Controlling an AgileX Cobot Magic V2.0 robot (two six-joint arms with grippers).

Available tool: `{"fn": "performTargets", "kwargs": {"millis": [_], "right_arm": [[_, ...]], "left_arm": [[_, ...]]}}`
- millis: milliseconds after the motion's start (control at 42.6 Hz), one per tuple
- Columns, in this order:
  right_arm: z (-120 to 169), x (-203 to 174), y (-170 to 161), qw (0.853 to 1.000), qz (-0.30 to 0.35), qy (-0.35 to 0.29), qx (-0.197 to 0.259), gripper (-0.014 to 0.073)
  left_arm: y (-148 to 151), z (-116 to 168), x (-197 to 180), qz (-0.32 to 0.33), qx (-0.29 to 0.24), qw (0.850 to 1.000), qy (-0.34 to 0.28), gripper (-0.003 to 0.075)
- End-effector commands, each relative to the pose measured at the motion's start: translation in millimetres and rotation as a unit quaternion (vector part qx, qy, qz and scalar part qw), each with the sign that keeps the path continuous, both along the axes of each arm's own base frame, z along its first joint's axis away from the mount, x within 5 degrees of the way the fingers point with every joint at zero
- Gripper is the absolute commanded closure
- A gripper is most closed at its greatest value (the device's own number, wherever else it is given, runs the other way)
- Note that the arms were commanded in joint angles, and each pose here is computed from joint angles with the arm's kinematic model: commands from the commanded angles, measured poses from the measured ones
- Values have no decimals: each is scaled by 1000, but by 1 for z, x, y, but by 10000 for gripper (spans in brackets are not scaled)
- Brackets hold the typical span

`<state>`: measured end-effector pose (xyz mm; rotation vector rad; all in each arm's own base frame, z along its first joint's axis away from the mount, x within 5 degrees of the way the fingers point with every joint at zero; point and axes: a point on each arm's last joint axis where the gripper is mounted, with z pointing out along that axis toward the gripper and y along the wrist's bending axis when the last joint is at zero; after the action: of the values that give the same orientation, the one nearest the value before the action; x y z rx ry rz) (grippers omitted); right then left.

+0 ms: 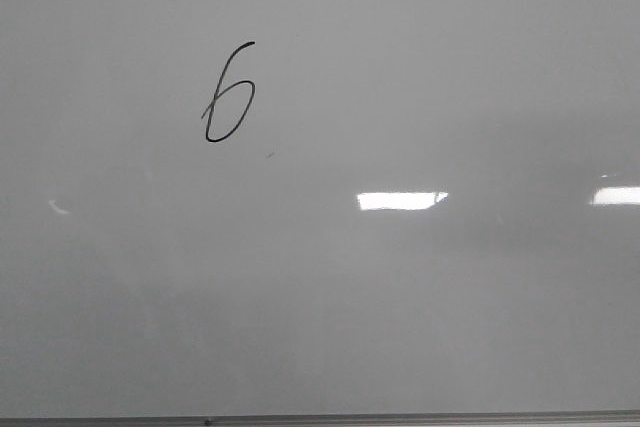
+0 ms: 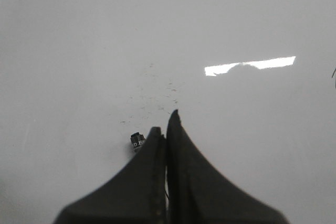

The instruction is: Write number 6 on whiteboard

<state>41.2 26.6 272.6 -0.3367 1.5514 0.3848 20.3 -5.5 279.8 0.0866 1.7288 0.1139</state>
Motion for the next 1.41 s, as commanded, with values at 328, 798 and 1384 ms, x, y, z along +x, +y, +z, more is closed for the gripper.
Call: {"fn": "performTargets", "kwargs": {"millis": [328, 798, 1384], "right_arm": [[14, 1, -3, 999, -19, -37, 25, 655], [14, 1, -3, 999, -19, -37, 25, 655], [14, 1, -3, 999, -18, -35, 24, 655]], "left_arm": [[0, 15, -2, 1, -7, 999, -52, 741], [4, -39, 26, -20, -37, 994, -97, 741], [5, -88, 34, -10, -42, 999, -27, 741]]}}
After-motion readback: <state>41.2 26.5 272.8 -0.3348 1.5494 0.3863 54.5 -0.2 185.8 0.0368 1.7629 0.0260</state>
